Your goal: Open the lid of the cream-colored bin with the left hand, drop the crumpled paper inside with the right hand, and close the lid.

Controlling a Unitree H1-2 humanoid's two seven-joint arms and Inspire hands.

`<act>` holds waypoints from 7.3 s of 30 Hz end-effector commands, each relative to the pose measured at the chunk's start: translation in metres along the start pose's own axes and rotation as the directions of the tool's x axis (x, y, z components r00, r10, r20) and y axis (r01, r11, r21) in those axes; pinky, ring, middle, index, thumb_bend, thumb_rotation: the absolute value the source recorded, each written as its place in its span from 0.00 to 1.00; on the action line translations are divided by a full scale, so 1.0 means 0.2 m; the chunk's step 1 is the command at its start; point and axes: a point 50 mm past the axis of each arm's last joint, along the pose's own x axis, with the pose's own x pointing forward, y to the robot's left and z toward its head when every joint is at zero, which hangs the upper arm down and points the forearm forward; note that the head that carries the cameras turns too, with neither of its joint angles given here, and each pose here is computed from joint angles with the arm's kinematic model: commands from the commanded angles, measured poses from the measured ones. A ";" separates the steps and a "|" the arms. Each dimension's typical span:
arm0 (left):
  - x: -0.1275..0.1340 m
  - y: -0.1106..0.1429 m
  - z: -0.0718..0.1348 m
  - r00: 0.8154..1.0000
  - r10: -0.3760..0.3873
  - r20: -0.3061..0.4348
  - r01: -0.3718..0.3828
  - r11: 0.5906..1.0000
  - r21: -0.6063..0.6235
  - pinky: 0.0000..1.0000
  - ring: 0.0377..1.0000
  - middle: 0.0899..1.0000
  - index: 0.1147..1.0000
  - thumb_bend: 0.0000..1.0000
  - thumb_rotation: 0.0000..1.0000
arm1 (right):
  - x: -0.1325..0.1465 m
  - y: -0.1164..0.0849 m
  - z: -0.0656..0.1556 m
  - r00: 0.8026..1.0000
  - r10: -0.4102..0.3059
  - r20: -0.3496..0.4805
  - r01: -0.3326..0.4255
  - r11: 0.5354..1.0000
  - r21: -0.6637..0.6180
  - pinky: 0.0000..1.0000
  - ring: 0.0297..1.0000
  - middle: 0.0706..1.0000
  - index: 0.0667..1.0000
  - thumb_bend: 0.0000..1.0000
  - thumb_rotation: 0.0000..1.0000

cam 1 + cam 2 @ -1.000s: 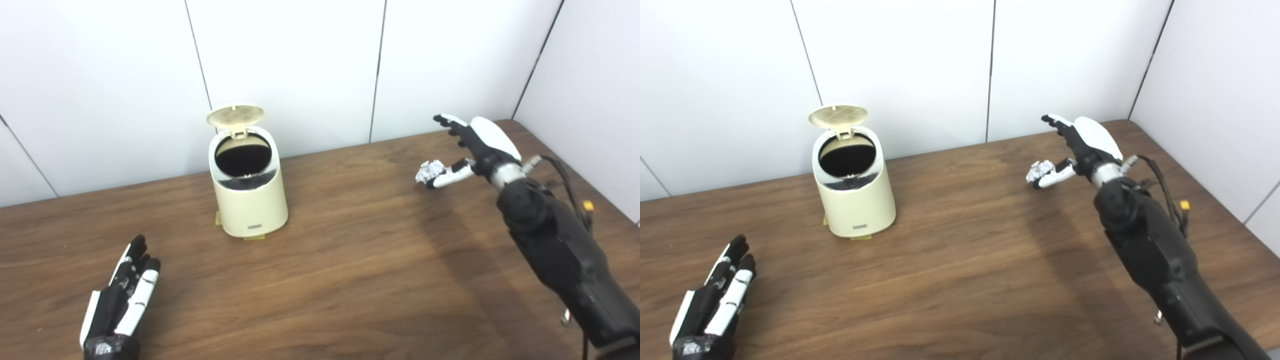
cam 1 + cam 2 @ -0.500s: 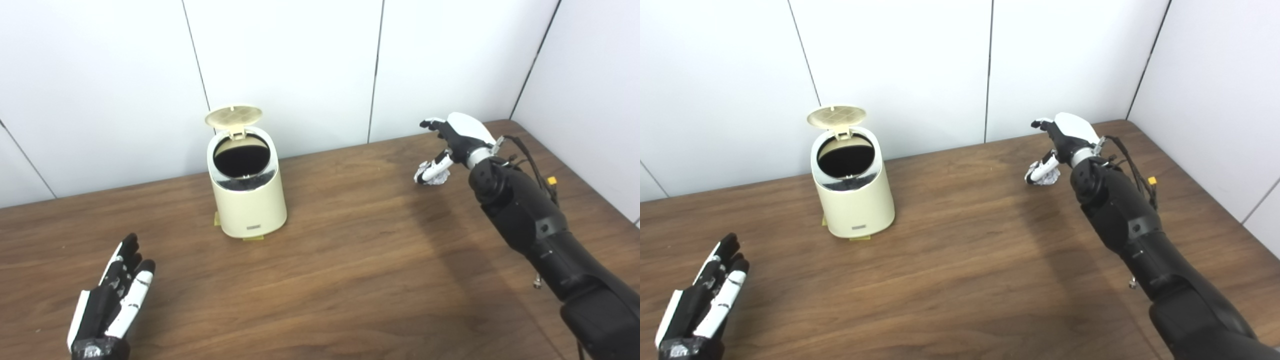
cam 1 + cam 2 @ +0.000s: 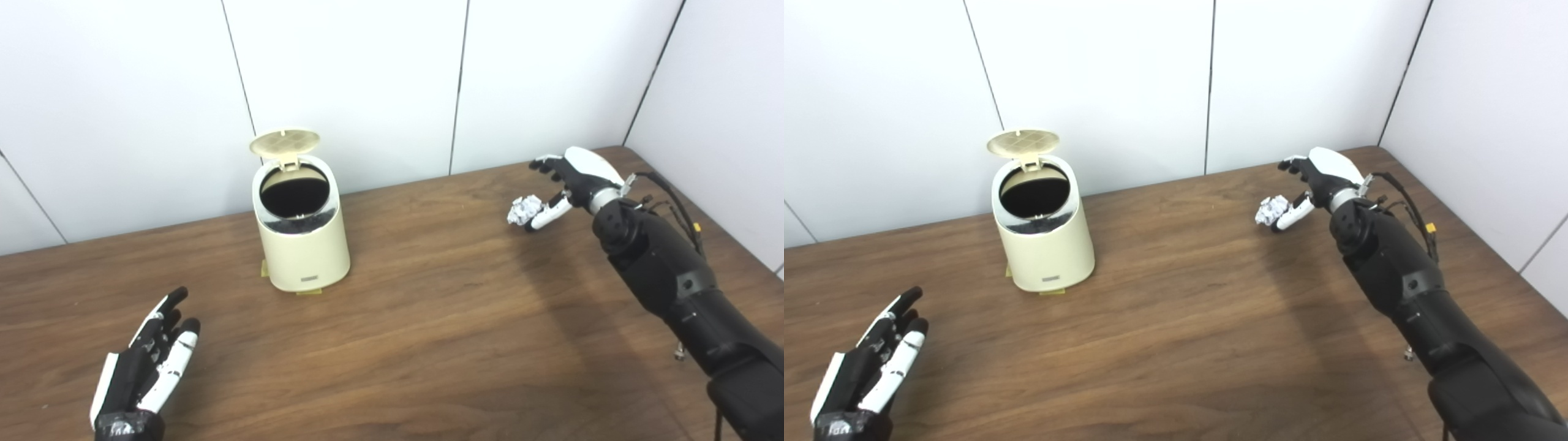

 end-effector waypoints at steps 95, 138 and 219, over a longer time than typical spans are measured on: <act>0.03 -0.10 -0.01 0.996 -0.007 0.085 0.014 0.996 -0.089 1.00 1.00 0.96 0.93 0.48 0.59 | -0.57 0.01 1.54 0.512 -0.424 0.747 0.162 0.902 0.401 0.31 0.37 0.48 0.49 0.49 0.00; -0.02 -0.11 0.02 0.993 0.023 0.115 -0.005 0.989 -0.149 1.00 0.98 0.94 0.89 0.50 0.55 | -0.29 0.23 1.44 0.676 -0.314 0.667 0.147 0.944 0.295 0.44 0.52 0.61 0.57 0.83 0.03; 1.16 -0.24 0.90 0.976 -0.152 0.155 0.118 0.971 0.207 1.00 1.00 0.97 0.90 0.46 0.77 | -0.73 0.70 0.54 0.888 -0.066 0.455 -0.443 0.146 0.885 1.00 1.00 1.00 1.00 0.69 0.94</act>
